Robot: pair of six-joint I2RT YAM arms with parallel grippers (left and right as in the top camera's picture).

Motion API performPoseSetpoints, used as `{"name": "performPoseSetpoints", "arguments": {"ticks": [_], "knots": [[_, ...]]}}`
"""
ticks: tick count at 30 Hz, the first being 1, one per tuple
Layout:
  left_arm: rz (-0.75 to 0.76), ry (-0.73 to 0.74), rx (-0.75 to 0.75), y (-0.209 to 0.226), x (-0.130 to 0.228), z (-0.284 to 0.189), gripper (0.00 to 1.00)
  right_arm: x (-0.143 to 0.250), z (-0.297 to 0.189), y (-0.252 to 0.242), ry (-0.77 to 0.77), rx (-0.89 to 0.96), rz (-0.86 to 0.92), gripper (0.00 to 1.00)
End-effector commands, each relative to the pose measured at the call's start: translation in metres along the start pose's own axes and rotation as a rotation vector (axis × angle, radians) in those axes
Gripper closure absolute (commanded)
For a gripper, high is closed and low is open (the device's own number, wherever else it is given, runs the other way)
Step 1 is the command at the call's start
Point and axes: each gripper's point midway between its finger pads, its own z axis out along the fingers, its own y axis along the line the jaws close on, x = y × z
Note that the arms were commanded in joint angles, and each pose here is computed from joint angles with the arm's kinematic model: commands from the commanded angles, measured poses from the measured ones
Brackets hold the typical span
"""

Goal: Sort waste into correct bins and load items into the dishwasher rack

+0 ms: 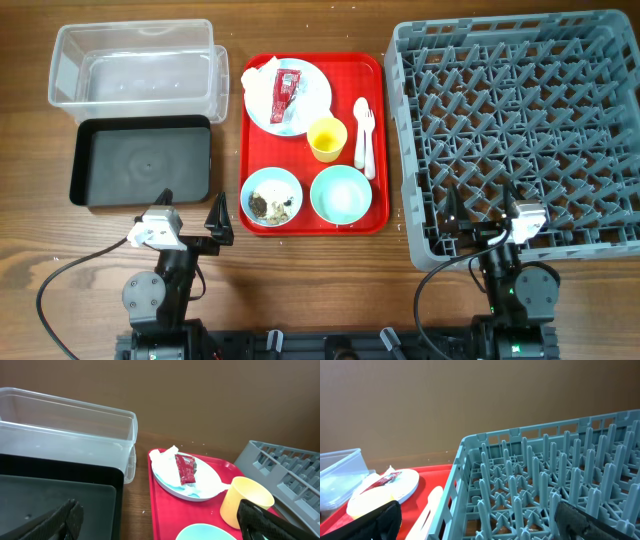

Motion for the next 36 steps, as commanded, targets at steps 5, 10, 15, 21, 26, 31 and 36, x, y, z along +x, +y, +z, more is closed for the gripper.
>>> {"name": "performPoseSetpoints", "arguments": {"ticks": [5, 10, 15, 21, 26, 31, 36], "knots": [[-0.009, 0.007, -0.022, 0.0047, 0.0039, 0.0007, 0.0, -0.0002, 0.0, 0.0016, -0.002, -0.006, -0.017, 0.0], [-0.009, 0.007, -0.021, 0.0047, 0.0038, 0.0007, 0.0, -0.0002, 0.0, 0.0016, -0.002, -0.006, -0.017, 0.0], [-0.009, 0.006, -0.021, 0.0046, 0.0036, 0.0007, 0.0, -0.0002, 0.0, 0.0016, -0.002, -0.006, -0.017, 0.0], [-0.008, 0.005, -0.021, 0.0046, 0.0033, 0.0007, 0.0, -0.0002, 0.0, 0.0016, -0.002, -0.006, -0.017, 0.0], [-0.012, 0.006, -0.02, 0.0045, 0.0035, 0.0007, 0.0, -0.0002, 0.0, 0.0016, -0.002, -0.006, -0.017, 0.0], [-0.012, 0.005, -0.02, 0.0045, 0.0033, 0.0007, 0.0, -0.0002, 0.0, 0.0016, -0.002, -0.006, -0.017, 0.0], [-0.004, -0.026, 0.019, -0.0031, -0.005, 0.0006, 0.0, -0.0002, 0.0, 0.0016, -0.002, -0.006, -0.017, 0.0]]}}
